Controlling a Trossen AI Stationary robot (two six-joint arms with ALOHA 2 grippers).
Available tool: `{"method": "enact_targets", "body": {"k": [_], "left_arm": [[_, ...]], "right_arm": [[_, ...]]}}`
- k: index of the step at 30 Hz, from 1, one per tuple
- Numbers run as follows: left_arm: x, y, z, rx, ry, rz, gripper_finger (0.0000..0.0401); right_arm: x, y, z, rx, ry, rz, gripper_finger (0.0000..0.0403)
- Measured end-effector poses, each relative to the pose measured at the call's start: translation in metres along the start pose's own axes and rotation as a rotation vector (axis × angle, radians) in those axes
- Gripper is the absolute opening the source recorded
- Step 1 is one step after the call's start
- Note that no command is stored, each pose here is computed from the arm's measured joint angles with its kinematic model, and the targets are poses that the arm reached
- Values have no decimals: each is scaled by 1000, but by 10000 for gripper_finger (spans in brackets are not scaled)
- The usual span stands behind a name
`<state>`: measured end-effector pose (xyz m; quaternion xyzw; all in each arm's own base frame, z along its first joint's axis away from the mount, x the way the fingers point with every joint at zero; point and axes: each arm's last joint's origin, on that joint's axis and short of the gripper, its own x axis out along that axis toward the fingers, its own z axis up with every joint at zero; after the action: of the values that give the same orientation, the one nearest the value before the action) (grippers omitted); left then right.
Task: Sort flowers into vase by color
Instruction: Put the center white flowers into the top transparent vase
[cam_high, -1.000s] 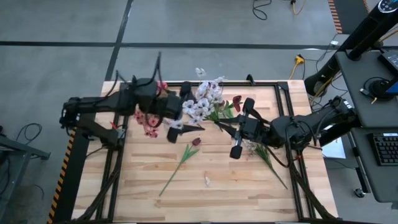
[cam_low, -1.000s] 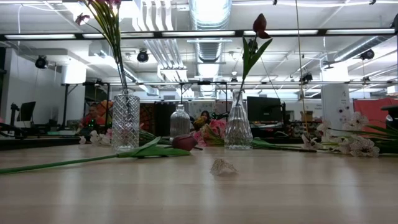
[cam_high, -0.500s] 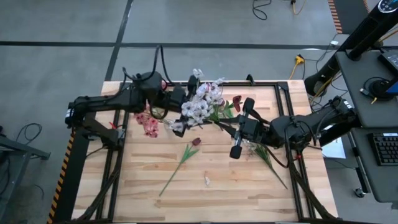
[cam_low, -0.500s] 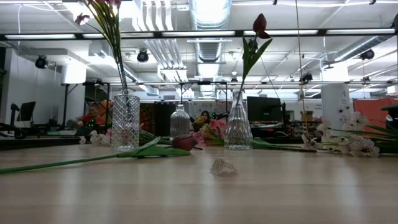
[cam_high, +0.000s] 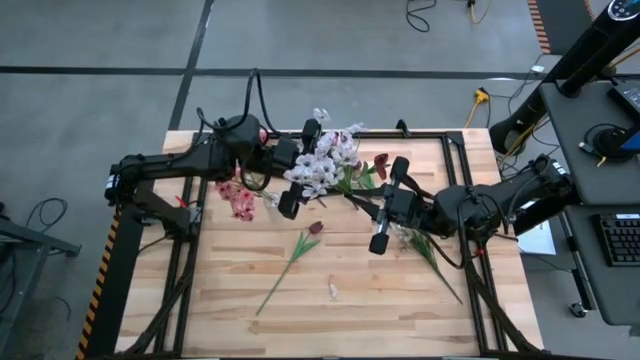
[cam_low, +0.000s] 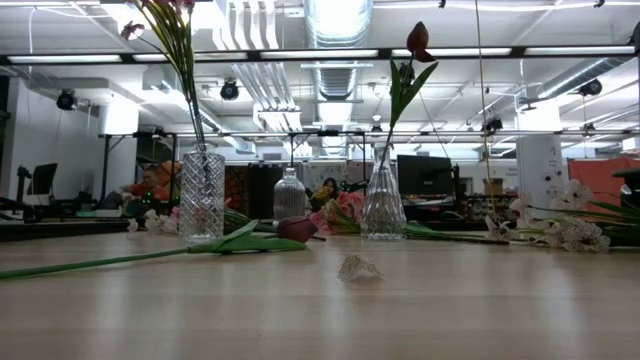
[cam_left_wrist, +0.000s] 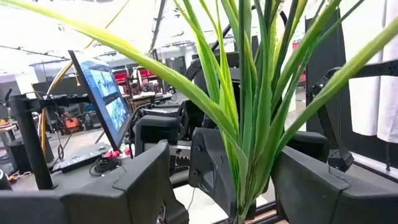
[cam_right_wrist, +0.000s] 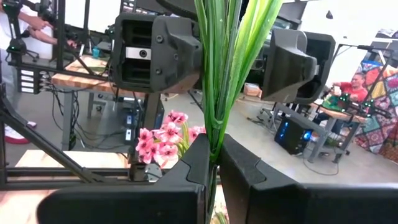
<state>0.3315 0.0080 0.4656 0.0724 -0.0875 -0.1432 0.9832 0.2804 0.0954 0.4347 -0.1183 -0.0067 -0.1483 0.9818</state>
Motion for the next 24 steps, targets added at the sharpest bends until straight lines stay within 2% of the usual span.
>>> {"method": "enact_targets", "body": {"k": [10, 17, 24], "left_arm": [[0, 1, 0, 1, -4, 4, 199], [-5, 15, 0, 0, -8, 47, 182], [-9, 23, -1, 55, 2, 71, 132]], "right_arm": [[7, -10, -3, 5, 11, -40, 18], [8, -12, -3, -28, 12, -50, 18], [12, -21, -4, -34, 16, -85, 18]]}}
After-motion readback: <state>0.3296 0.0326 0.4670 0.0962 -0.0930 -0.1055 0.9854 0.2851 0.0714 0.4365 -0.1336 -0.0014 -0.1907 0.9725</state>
